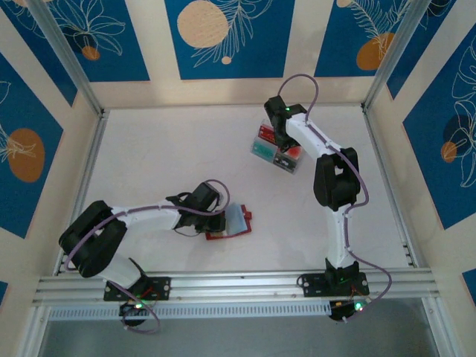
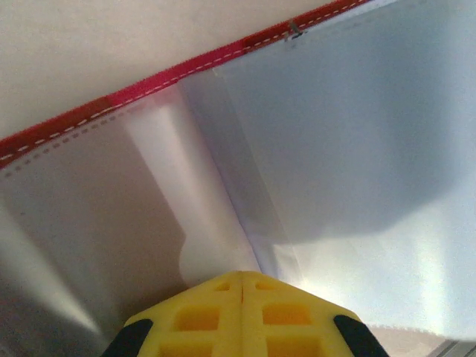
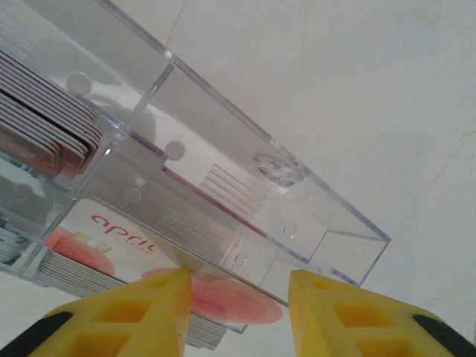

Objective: Put the credit cards into the card holder

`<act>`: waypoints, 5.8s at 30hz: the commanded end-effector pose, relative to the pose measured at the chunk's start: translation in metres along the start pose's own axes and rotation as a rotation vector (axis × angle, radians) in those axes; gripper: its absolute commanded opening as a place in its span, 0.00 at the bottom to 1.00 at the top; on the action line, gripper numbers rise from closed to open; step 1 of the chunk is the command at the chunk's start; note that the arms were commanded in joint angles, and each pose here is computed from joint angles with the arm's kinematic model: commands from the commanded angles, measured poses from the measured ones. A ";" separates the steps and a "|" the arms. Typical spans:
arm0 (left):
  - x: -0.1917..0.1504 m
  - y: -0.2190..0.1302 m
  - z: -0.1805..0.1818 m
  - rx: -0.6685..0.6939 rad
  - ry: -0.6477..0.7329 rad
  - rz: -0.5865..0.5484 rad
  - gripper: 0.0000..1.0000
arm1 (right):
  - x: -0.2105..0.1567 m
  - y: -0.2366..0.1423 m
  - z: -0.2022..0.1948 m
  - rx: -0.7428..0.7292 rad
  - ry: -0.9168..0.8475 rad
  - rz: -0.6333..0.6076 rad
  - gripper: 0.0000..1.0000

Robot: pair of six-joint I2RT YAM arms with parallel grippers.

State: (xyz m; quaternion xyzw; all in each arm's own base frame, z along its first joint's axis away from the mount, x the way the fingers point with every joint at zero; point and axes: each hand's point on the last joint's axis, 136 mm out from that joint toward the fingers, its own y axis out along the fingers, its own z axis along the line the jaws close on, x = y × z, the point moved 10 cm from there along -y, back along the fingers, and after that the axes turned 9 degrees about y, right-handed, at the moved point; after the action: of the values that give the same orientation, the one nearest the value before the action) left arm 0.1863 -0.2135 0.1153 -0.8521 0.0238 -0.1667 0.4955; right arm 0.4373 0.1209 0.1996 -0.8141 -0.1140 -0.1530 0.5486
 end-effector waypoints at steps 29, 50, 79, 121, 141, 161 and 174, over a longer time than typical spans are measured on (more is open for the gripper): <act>0.003 -0.006 0.007 0.001 -0.051 -0.033 0.00 | 0.002 0.030 -0.005 0.188 0.081 0.184 0.44; 0.023 -0.036 -0.001 -0.085 -0.100 -0.108 0.00 | -0.014 0.053 -0.002 0.272 0.114 0.296 0.38; 0.263 0.064 -0.079 -0.756 -0.292 -0.381 0.24 | -0.014 0.068 -0.004 0.294 0.142 0.369 0.36; 0.269 0.102 -0.052 -0.690 -0.415 -0.430 0.29 | -0.016 0.084 -0.001 0.317 0.147 0.428 0.33; 0.276 0.108 -0.054 -0.707 -0.404 -0.439 0.00 | -0.013 0.073 -0.001 0.374 0.155 0.423 0.34; 0.258 0.071 -0.047 -0.762 -0.422 -0.437 0.00 | 0.032 -0.013 -0.069 0.508 0.430 0.150 0.53; 0.225 0.008 -0.052 -0.896 -0.445 -0.420 0.00 | 0.036 0.052 -0.135 0.664 0.789 0.215 0.54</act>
State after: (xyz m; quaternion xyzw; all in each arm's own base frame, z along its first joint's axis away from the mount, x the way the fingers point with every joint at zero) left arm 0.3921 -0.3174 0.1530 -0.9764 -0.1917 -0.0308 0.0945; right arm 0.4632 -0.0174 0.2423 -0.5537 0.0929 -0.3545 0.7477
